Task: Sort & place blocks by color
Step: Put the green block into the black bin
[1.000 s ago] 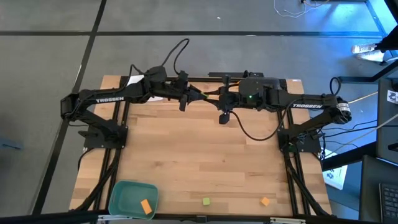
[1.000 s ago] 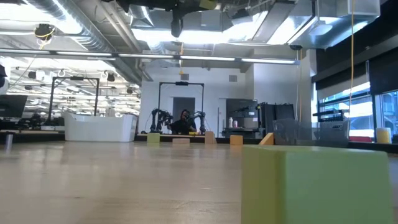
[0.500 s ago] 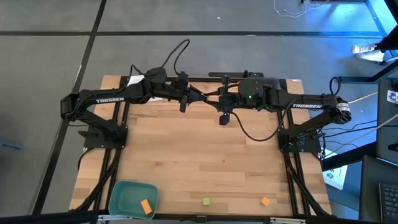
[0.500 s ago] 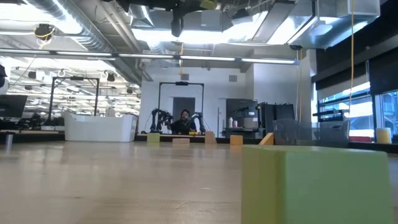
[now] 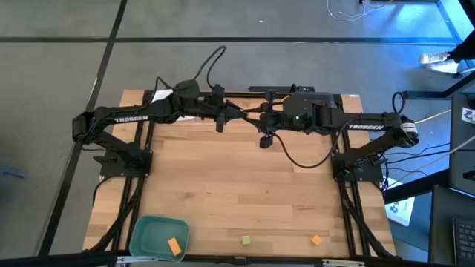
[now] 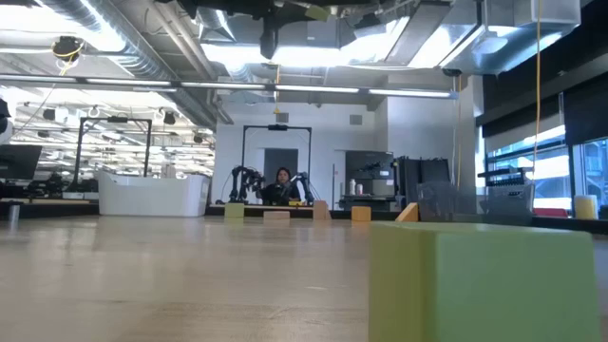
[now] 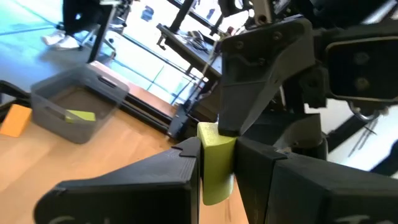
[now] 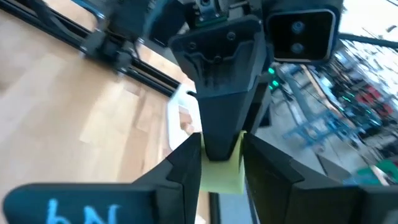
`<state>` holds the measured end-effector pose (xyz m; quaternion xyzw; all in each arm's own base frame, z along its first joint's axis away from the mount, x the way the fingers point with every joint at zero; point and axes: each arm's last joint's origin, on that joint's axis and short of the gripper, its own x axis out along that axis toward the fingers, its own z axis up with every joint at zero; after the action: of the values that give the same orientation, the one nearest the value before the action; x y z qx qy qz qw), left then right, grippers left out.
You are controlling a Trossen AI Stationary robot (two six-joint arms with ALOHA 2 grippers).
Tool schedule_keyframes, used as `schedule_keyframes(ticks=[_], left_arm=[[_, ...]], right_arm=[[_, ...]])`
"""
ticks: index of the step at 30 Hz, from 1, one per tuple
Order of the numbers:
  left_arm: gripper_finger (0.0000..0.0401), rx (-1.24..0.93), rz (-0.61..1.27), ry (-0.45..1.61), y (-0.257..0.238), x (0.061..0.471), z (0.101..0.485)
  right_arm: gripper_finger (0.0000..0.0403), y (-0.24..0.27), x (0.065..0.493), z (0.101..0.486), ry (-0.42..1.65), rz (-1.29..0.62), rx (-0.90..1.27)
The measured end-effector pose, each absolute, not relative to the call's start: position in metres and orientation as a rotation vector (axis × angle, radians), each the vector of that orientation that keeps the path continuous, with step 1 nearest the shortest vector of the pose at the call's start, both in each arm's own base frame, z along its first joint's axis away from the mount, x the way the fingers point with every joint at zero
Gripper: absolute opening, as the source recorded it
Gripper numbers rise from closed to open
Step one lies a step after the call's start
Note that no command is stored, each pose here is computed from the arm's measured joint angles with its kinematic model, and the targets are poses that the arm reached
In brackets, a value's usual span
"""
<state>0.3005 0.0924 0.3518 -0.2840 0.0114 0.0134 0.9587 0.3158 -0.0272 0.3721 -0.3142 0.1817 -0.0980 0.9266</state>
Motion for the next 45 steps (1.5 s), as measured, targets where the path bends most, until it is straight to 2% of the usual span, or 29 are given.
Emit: schedule_keyframes(ticks=[6, 12, 18, 30, 45], left_arm=[[0.0044, -0.577, 0.039, 0.024, 0.095, 0.300, 0.351], [0.0044, -0.579, 0.040, 0.029, 0.095, 0.300, 0.351], [0.0044, -0.578, 0.044, 0.028, 0.095, 0.300, 0.351], [0.0045, -0.595, 0.058, -0.001, 0.095, 0.300, 0.353], [0.0045, -0.685, 0.028, -0.028, 0.085, 0.303, 0.356]], right_arm=[[0.0096, -0.028, 0.315, 0.371, 0.388, -0.229, -0.645], [0.0101, -0.028, 0.315, 0.370, 0.393, -0.234, -0.587], [0.0124, -0.026, 0.315, 0.370, 0.401, -0.211, -0.654], [0.0203, -0.022, 0.314, 0.369, 0.424, -0.193, -0.712], [0.0210, -0.022, 0.313, 0.367, 0.448, -0.187, -0.718]])
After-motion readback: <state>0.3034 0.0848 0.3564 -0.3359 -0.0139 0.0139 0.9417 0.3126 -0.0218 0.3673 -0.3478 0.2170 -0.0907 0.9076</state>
